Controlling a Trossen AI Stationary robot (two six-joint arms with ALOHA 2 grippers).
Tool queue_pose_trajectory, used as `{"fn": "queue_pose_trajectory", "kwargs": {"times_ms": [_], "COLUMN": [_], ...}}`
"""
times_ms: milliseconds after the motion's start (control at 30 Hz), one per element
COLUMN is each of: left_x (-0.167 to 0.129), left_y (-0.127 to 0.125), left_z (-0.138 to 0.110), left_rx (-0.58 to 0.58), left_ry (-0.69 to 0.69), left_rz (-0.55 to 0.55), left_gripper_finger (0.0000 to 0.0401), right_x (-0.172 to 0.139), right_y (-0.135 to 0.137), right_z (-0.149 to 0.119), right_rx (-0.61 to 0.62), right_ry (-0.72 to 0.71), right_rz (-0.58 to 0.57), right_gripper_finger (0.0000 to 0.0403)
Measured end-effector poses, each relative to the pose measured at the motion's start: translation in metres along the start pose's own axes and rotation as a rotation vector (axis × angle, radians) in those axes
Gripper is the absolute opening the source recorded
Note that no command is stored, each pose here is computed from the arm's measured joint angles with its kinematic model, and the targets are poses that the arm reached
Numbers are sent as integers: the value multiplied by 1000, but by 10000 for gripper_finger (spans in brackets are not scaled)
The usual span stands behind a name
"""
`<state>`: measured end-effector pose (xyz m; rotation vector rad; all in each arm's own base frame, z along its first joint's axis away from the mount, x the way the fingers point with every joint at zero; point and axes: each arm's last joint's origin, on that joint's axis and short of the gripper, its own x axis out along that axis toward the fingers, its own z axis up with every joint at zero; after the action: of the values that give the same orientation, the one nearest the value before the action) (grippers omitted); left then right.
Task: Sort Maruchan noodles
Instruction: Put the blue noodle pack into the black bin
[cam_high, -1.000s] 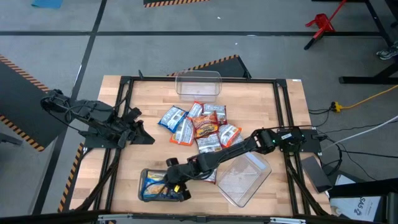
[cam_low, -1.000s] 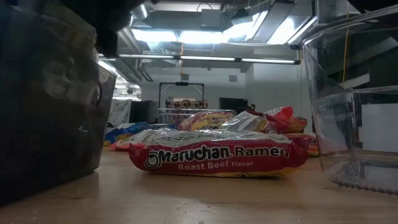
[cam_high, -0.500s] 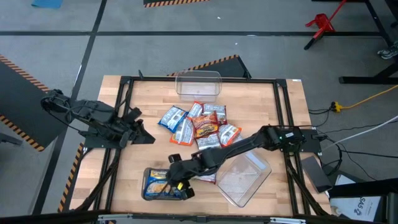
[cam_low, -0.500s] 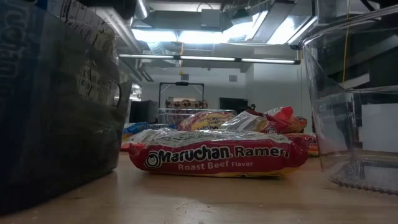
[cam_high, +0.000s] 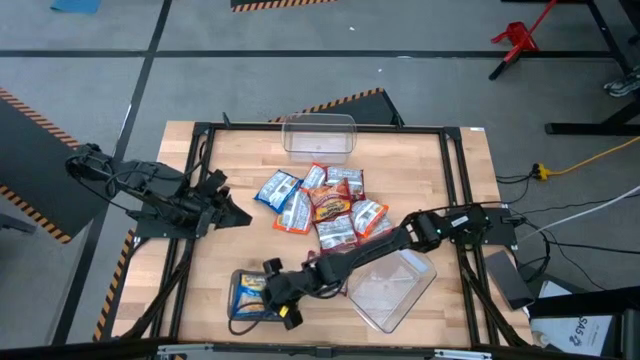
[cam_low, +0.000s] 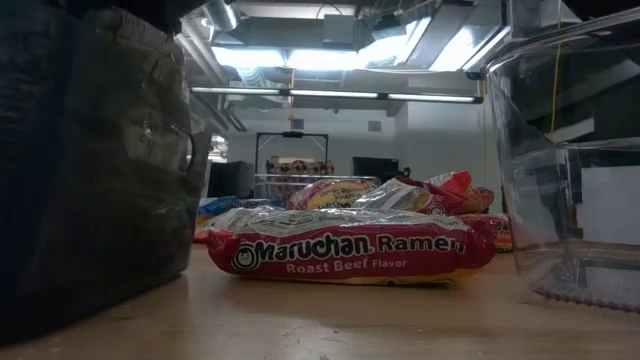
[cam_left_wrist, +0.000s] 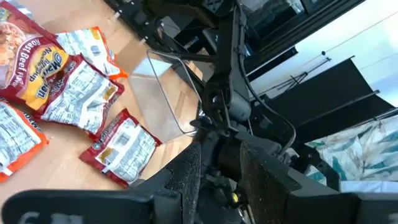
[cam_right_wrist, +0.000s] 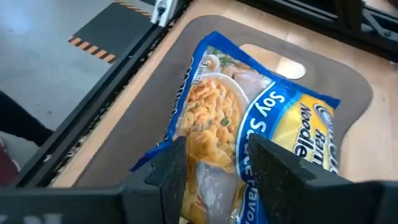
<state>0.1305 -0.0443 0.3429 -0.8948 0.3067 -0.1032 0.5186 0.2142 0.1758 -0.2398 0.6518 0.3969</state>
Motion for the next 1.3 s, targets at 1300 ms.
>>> {"fn": "queue_pose_trajectory", "kwargs": {"times_ms": [1300], "left_x": [85], "left_y": [107], "left_z": [13], "left_rx": [805], "left_ry": [448], "left_rz": [821], "left_gripper_finger": [194], "right_x": [-288], "right_y": [-38], "right_z": [52], "right_rx": [215], "right_ry": [320], "right_rz": [-600], "right_gripper_finger": [163]}}
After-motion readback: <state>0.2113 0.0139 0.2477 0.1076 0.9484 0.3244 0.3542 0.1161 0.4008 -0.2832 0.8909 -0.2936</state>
